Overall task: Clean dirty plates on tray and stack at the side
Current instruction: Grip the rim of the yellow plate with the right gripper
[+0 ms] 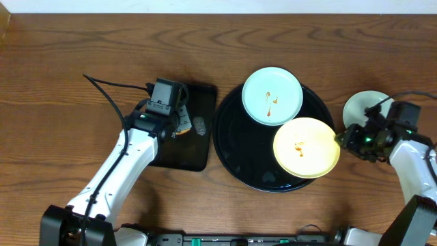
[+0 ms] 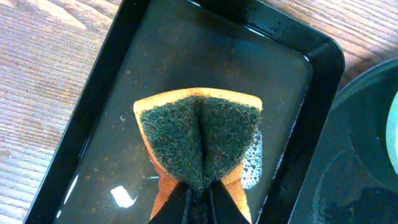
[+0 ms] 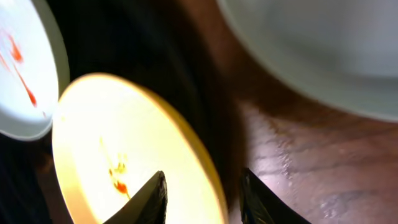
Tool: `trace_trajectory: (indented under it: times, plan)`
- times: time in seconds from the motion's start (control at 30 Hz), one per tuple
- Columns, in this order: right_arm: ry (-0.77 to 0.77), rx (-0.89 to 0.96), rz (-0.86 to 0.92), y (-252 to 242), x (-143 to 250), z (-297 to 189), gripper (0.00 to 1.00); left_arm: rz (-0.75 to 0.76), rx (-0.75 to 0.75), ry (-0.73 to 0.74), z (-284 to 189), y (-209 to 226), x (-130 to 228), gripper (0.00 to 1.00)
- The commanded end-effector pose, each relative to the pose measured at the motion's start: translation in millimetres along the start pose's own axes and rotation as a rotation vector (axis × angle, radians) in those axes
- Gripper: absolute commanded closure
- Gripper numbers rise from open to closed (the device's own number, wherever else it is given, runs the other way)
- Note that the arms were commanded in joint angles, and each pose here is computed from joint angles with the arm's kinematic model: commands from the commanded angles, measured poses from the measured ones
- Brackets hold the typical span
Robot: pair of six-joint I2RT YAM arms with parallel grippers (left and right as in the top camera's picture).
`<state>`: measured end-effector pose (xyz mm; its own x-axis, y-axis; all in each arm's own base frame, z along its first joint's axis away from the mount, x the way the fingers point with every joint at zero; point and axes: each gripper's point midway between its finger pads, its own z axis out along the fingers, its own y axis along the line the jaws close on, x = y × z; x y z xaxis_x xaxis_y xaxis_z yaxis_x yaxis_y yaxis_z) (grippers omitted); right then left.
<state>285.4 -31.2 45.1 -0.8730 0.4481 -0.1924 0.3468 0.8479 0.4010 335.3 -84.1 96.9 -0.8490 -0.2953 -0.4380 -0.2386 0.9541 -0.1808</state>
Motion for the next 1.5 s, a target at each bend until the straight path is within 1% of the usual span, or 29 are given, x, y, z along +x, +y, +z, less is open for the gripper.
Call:
trace_trajectory:
  times: [0.0, 0.17, 0.27, 0.33, 0.47, 0.7, 0.9, 1.1, 1.17, 1.3, 1.47]
  plan:
    - [0.031, 0.019, -0.067, 5.6, 10.7, 4.0, 0.64, 0.016, -0.013, -0.007, 1.5, 2.5, -3.1, 0.92]
    - [0.077, 0.090, -0.075, -0.2, 30.0, 14.8, 0.67, 0.016, -0.013, -0.007, 1.5, 2.4, -3.1, 0.92]
    - [0.101, 0.106, -0.073, -2.7, 39.9, 18.8, 0.73, 0.016, -0.013, -0.007, 1.5, 2.4, -3.1, 0.92]
    - [0.115, 0.106, -0.078, -1.5, 44.4, 20.2, 0.79, 0.016, -0.013, -0.007, 1.5, 2.5, -3.1, 0.92]
    - [0.132, 0.081, -0.093, 6.5, 49.0, 21.7, 0.98, 0.016, -0.013, -0.008, 1.5, 2.5, -3.2, 0.92]
    - [0.196, 0.020, -0.112, 23.6, 65.6, 23.0, 0.99, 0.016, -0.003, -0.002, 1.5, 0.7, -2.1, 0.92]
    - [0.257, -0.024, -0.189, 45.0, 84.3, 26.4, 0.99, 0.017, -0.003, -0.002, 1.5, 0.5, -2.0, 0.92]
    - [0.279, -0.040, -0.258, 63.8, 95.9, 31.6, 0.99, 0.032, 0.025, 0.010, 1.0, -8.4, 2.4, 0.92]
    - [0.270, -0.043, -0.257, 70.5, 96.2, 34.0, 0.99, 0.046, 0.068, 0.024, 0.2, -19.8, 6.7, 0.92]
    - [0.232, 0.007, -0.242, 73.8, 92.2, 39.4, 0.99, 0.093, 0.187, 0.048, -4.3, -53.2, 17.7, 0.92]
    - [0.216, 0.023, -0.269, 82.6, 95.0, 43.7, 0.99, 0.178, 0.291, 0.065, -13.4, -96.8, 41.0, 0.92]
